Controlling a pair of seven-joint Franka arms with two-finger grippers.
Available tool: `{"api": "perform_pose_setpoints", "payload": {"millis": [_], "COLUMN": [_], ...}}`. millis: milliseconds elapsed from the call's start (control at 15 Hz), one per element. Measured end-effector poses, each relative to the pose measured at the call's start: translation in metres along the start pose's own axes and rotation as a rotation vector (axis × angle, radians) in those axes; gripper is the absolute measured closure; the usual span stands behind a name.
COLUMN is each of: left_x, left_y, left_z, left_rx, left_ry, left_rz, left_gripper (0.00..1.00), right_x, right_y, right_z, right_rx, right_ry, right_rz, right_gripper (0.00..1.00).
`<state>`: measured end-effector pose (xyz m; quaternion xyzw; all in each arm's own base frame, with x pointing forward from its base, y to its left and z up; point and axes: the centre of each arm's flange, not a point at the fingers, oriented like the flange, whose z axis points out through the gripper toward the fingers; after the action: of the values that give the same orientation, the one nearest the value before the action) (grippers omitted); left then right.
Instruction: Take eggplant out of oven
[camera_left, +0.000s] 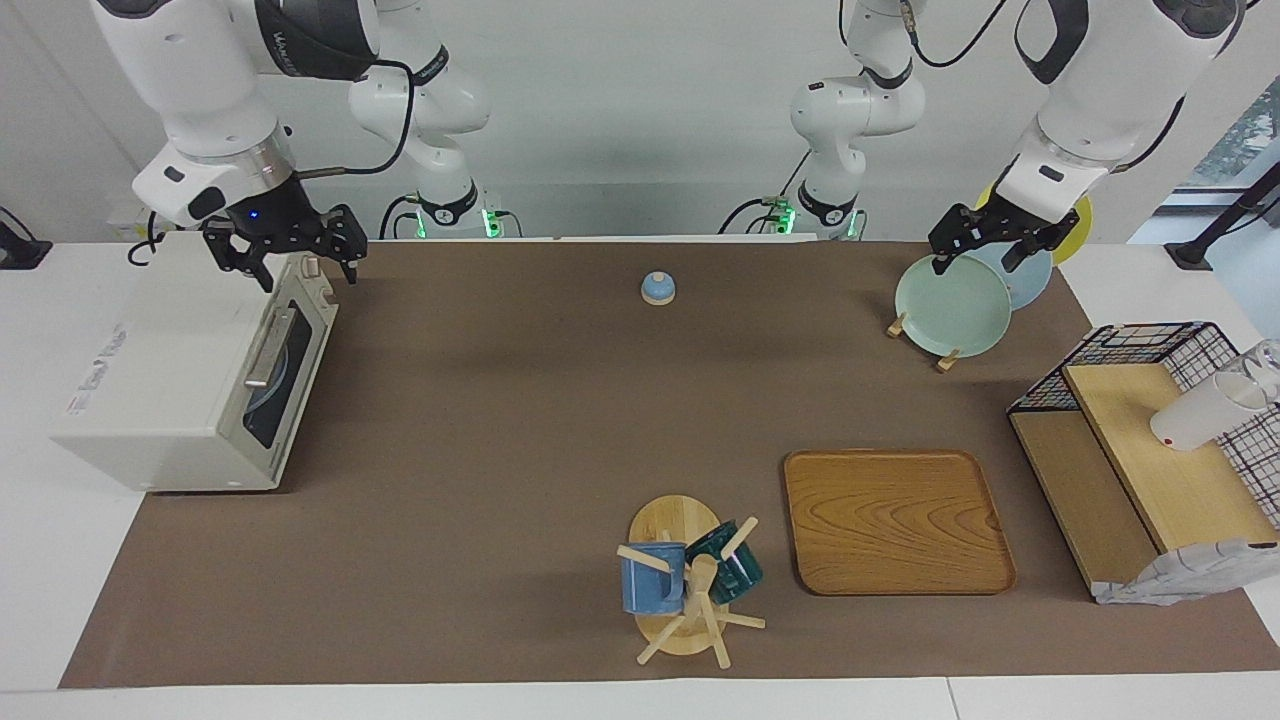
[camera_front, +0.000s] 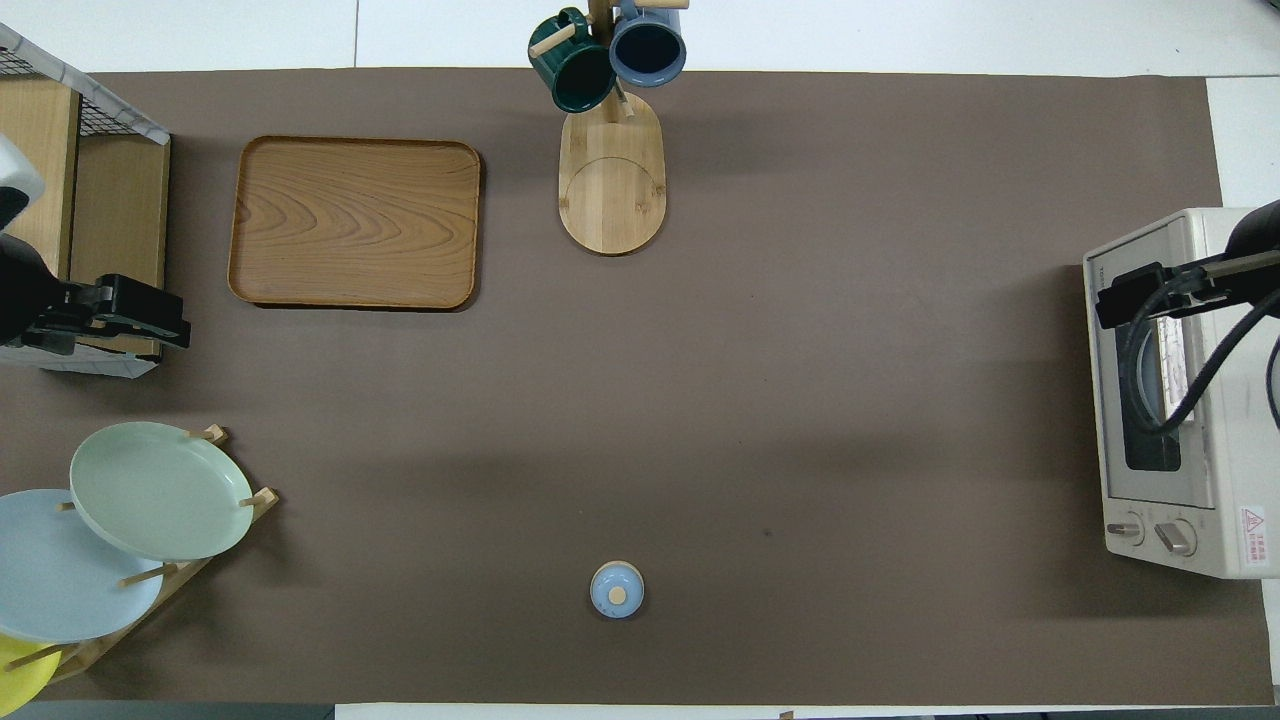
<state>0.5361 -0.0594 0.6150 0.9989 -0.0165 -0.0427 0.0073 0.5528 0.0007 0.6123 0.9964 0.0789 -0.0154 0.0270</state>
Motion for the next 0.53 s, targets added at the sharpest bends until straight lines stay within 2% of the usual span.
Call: {"api": "perform_pose_setpoints", "payload": {"millis": [533], "left_x": [0.0000], "left_y": [0.0000], "left_z": [0.0000], "left_rx": [0.000], "left_ry": [0.000], "left_rz": [0.000], "left_gripper": [0.00], "right_x": [0.0007], "right_y": [-0.0018], "right_z": [-0.0002], "right_rx": [-0.001], "right_ry": [0.004], "right_rz": [-0.003], "right_gripper": [0.00]}}
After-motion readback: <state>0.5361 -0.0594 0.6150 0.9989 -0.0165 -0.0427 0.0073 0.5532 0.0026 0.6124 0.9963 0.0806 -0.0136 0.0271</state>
